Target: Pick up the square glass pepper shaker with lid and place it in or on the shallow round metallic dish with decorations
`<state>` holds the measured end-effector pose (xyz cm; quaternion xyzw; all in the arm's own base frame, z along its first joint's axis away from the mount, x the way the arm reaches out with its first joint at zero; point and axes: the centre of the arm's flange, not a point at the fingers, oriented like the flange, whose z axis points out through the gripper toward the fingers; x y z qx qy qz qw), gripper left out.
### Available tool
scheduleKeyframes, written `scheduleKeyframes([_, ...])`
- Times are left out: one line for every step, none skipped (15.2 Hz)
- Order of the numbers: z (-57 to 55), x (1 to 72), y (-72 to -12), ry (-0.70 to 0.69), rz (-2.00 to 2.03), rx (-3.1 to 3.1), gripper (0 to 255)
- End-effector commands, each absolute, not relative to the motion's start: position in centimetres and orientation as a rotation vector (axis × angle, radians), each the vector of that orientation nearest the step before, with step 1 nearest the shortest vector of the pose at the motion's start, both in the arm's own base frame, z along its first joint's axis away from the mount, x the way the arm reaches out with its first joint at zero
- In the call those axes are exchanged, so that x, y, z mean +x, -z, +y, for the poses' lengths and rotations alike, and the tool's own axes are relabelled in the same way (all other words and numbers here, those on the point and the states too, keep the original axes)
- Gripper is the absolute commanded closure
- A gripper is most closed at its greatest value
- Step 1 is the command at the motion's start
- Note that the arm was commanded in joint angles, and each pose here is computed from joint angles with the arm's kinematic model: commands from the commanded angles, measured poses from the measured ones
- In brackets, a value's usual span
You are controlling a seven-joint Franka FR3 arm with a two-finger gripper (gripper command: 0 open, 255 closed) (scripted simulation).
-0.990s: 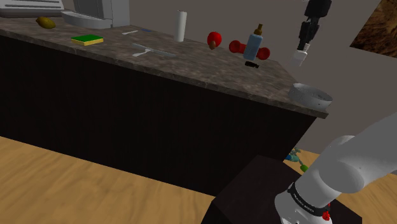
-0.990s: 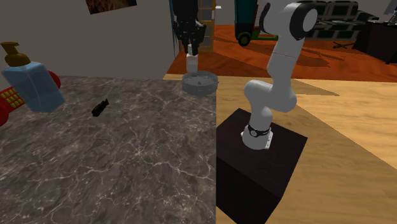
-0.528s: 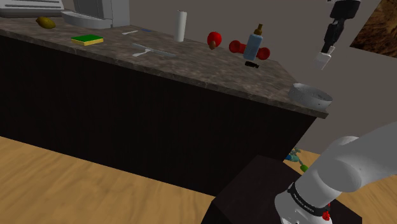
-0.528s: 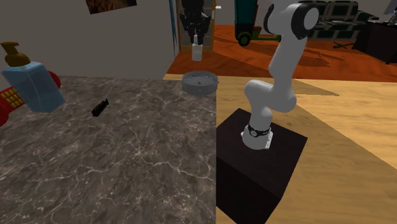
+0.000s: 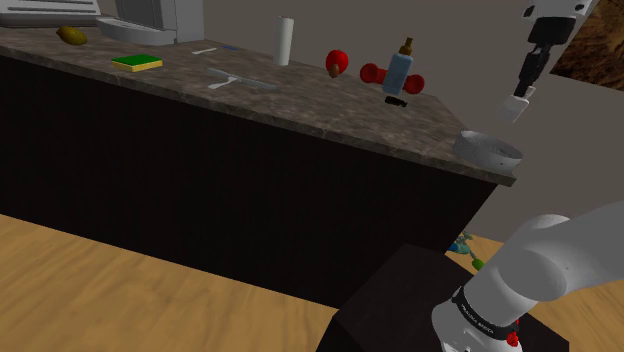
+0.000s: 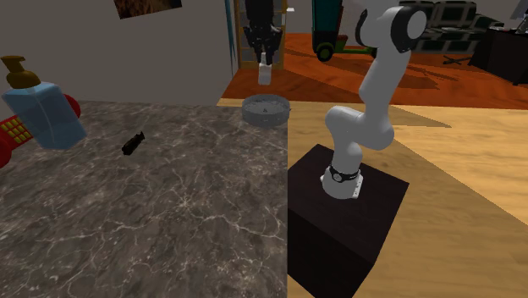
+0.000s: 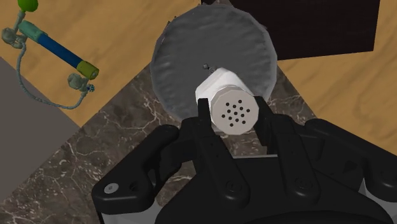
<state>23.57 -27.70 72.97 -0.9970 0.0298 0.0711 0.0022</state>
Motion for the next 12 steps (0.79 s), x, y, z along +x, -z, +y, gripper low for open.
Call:
scheduleKeyframes([-27.7,23.6,-72.0,-0.223,0.093,-3.128,255])
scheduleKeyframes([-27.7,23.6,-71.4,-0.223,0.093,-3.128,255])
scheduleKeyframes([-27.7,23.6,-70.9,-0.223,0.093,-3.128,255])
scheduleKeyframes([-27.7,23.6,-70.4,-0.223,0.093,-3.128,255])
scheduleKeyframes([-27.7,23.6,-69.9,-0.223,0.093,-3.128,255])
scheduleKeyframes([-27.7,23.6,-69.3,-0.223,0.093,-3.128,255])
scheduleKeyframes([-27.7,23.6,-68.8,-0.223,0.093,-3.128,255])
scheduleKeyframes([-27.7,23.6,-68.3,-0.223,0.093,-3.128,255])
scheduleKeyframes([-27.7,23.6,-67.7,-0.223,0.093,-3.128,255])
scheduleKeyframes([-27.7,23.6,-67.2,-0.223,0.093,-3.128,255])
scheduleKeyframes([-27.7,23.6,-66.7,-0.223,0.093,-3.128,255])
scheduleKeyframes([-27.7,23.6,-66.2,-0.223,0.093,-3.128,255])
